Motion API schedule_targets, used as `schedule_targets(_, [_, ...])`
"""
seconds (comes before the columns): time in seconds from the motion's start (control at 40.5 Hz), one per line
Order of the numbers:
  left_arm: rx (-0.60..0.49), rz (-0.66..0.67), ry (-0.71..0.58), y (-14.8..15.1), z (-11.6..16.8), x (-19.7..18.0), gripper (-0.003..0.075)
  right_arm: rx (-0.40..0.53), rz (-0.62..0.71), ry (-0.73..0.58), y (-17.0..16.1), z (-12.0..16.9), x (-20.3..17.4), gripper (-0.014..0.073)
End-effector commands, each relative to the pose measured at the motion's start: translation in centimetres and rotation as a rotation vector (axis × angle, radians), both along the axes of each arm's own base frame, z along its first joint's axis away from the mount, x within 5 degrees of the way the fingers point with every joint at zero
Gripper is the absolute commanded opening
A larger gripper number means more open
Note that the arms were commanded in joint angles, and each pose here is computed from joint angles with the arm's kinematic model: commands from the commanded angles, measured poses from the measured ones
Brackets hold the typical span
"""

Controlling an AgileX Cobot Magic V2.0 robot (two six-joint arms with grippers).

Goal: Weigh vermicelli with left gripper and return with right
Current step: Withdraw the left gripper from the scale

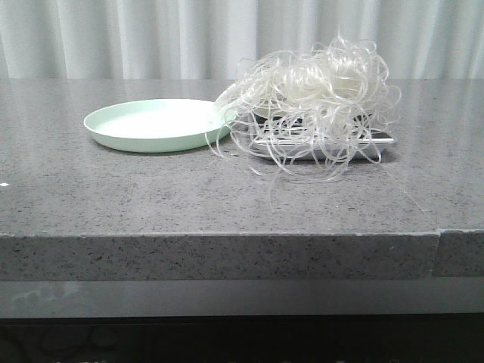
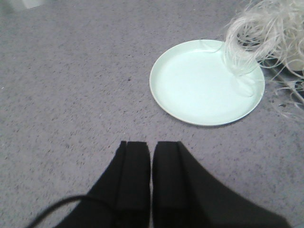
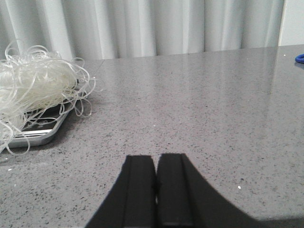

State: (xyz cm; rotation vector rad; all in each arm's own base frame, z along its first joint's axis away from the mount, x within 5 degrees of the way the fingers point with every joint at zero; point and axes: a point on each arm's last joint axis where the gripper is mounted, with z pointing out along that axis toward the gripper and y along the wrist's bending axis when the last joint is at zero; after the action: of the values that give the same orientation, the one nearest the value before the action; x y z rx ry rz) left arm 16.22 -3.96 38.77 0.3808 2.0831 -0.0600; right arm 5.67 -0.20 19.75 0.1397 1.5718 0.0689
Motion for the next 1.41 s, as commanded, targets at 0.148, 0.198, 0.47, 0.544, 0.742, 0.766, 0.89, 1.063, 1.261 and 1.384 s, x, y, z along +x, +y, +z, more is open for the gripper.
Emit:
schedule_targets(0.148, [-0.049, 0.065, -0.226, 2.2, -2.7, -6.0, 0.0137, 0.015, -0.02, -0.112, -0.2, 1.1, -0.2, 0.0151])
schedule_targets(0.198, [-0.056, 0.067, -0.261, 2.4, -3.4, -7.1, 0.0137, 0.035, -0.019, -0.115, -0.2, 1.2, -0.2, 0.0151])
schedule_targets(0.47, [-0.033, 0.076, -0.459, 3.6, -6.1, -12.1, 0.0137, 0.102, -0.028, -0.214, -0.3, 3.1, -0.6, 0.0151])
schedule_targets(0.544, [-0.036, 0.078, -0.487, 3.7, -6.3, -12.7, 0.0137, 0.1, -0.022, -0.245, -0.2, 4.6, -0.9, 0.0151])
schedule_targets(0.742, [-0.037, 0.078, -0.497, 3.8, -6.4, -12.8, 0.0137, 0.098, 0.003, -0.229, 0.0, 11.1, -0.3, 0.0151])
schedule_targets(0.766, [-0.037, 0.078, -0.495, 3.8, -6.4, -12.8, 0.0137, 0.099, 0.008, -0.214, 0.0, 11.8, 0.0, 0.0151])
schedule_targets(0.89, [-0.035, 0.078, -0.496, 3.8, -6.4, -12.8, 0.0138, 0.109, 0.037, -0.103, 0.1, 16.7, 3.1, 0.0183])
schedule_targets(1.063, [-0.029, 0.079, -0.497, 3.8, -6.4, -12.8, 0.0137, 0.116, 0.109, -0.027, 0.7, 22.6, 8.8, 0.0356])
schedule_targets(1.261, [-0.008, 0.083, -0.501, 3.9, -6.4, -12.8, 0.0138, 0.116, 0.224, 0.227, 2.4, 25.3, 16.8, 0.0453])
schedule_targets(1.384, [-0.002, 0.085, -0.503, 3.9, -6.4, -12.8, 0.0138, 0.17, 0.311, 0.426, 3.7, 25.0, 21.6, 0.0459])
